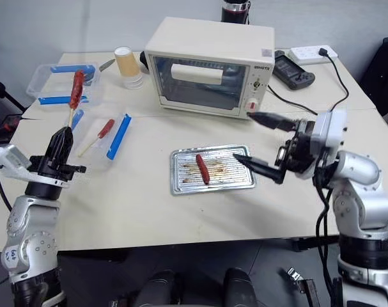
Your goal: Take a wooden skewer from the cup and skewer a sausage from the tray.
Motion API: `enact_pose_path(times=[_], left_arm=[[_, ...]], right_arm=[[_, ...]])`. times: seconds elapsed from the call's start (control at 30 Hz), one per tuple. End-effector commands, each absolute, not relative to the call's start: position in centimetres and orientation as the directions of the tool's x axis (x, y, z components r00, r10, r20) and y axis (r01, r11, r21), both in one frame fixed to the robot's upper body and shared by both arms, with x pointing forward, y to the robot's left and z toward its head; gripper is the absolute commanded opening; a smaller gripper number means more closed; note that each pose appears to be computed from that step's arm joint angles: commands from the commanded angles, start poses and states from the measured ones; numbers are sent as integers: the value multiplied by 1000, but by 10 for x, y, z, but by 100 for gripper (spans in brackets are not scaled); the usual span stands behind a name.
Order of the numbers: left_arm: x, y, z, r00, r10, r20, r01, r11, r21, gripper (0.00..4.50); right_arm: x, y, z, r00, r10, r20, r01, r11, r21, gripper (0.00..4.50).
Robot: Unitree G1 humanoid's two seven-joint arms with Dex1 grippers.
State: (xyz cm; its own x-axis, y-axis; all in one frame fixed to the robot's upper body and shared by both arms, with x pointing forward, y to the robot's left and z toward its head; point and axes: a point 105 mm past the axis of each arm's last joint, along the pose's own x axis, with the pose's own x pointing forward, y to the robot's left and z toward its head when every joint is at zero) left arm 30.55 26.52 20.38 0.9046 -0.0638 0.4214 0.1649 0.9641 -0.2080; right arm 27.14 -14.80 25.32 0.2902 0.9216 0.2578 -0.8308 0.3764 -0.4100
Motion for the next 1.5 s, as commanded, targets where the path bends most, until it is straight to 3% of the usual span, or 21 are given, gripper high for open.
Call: enact_pose_path(times=[0.03,0.17,0.3,0.33,0.6,0.73,1.0,1.13,1.27,1.37,1.5], left_arm=[[320,271,210,914,-50,404,116,983,-142,0],[343,283,206,947,-4,320,42,993,-112,0],[349,291,213,948,11,318,18,996,-89,0],[350,292,212,952,12,306,15,996,-87,56],[344,291,218,951,-57,303,80,995,-64,287],[325,279,228,918,-237,317,228,971,67,410],[297,272,215,887,-422,190,382,899,215,410],[263,229,200,715,-697,52,644,686,338,447],[234,206,181,602,-798,-27,764,566,311,447],[222,191,169,562,-826,-52,797,524,299,447],[231,195,175,676,-734,71,693,665,278,447]], right_arm=[[264,-143,267,291,895,338,-787,425,-447,447],[265,-144,263,312,887,341,-779,444,-443,447],[262,-146,257,318,897,309,-774,433,-461,447],[261,-147,256,321,896,307,-773,435,-461,450],[263,-152,253,340,896,286,-760,441,-477,450],[262,-157,247,344,907,245,-769,421,-480,450],[265,-162,240,337,921,196,-787,389,-478,450],[261,-164,233,309,940,146,-817,341,-465,450],[258,-174,223,301,951,70,-834,298,-464,450],[257,-178,219,306,951,53,-837,295,-461,450],[257,-180,218,310,950,48,-838,297,-457,450]])
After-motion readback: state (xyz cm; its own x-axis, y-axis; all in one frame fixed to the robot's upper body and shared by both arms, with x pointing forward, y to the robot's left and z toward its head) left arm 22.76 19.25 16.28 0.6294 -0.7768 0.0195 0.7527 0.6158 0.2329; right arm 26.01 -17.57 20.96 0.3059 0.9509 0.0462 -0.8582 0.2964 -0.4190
